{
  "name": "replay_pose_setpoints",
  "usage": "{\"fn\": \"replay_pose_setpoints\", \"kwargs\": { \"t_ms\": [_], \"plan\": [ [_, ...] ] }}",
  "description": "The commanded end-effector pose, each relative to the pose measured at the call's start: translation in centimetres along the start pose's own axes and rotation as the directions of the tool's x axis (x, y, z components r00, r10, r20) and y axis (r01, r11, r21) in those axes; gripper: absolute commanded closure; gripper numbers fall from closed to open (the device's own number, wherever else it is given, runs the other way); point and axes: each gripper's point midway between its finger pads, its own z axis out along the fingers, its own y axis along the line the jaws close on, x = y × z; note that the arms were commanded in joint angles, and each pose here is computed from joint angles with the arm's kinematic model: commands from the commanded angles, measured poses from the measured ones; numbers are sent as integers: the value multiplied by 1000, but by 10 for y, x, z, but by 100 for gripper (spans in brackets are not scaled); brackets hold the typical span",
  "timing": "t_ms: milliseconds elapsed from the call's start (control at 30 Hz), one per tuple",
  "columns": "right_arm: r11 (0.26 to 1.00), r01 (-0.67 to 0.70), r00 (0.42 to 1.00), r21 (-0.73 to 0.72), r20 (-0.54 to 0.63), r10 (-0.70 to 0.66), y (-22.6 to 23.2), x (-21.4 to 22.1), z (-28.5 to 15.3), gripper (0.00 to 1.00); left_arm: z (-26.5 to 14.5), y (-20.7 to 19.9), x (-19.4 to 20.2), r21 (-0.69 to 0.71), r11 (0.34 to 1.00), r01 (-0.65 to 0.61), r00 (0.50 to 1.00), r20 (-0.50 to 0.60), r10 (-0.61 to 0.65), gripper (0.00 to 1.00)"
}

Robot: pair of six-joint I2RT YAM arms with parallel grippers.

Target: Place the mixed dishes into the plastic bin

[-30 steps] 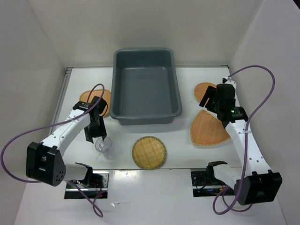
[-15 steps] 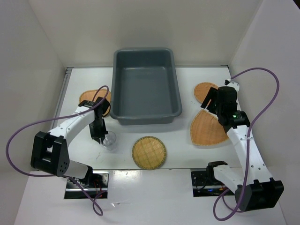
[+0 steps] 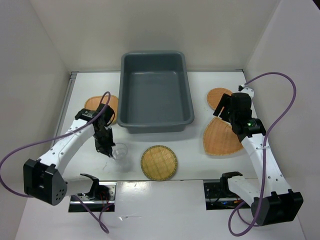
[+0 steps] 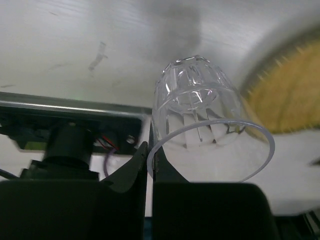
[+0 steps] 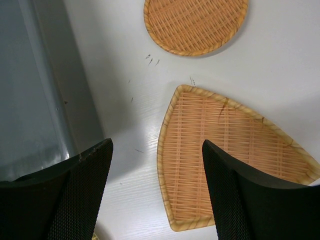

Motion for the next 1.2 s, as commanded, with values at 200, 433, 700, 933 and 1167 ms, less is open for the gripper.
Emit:
{"fn": "replay_pose_setpoints", "kwargs": {
  "t_ms": [200,433,700,933,1167],
  "plan": [
    [1000,8,999,-12,33,-8,2,-5,-2,23,-157,-128,-50,510,847,-151,977,210,48,100],
    [1000,14,999,-19,31,-13,5,-4,-3,23,-140,-196,-152,538,814,-220,931,365,10,100],
    [1000,14,999,-19,31,-13,5,-4,-3,23,-53,-157,-226,80,976,-202,892,426,150,100],
    [1000,14,999,-19,31,-13,6,-4,0,23,-39,-126,-233,-25,985,-172,896,412,167,100],
    [1000,18,1000,-11,15,-18,6,-1,4,23,-6,-121,-226,-24,985,-171,920,354,168,96]
  ]
}}
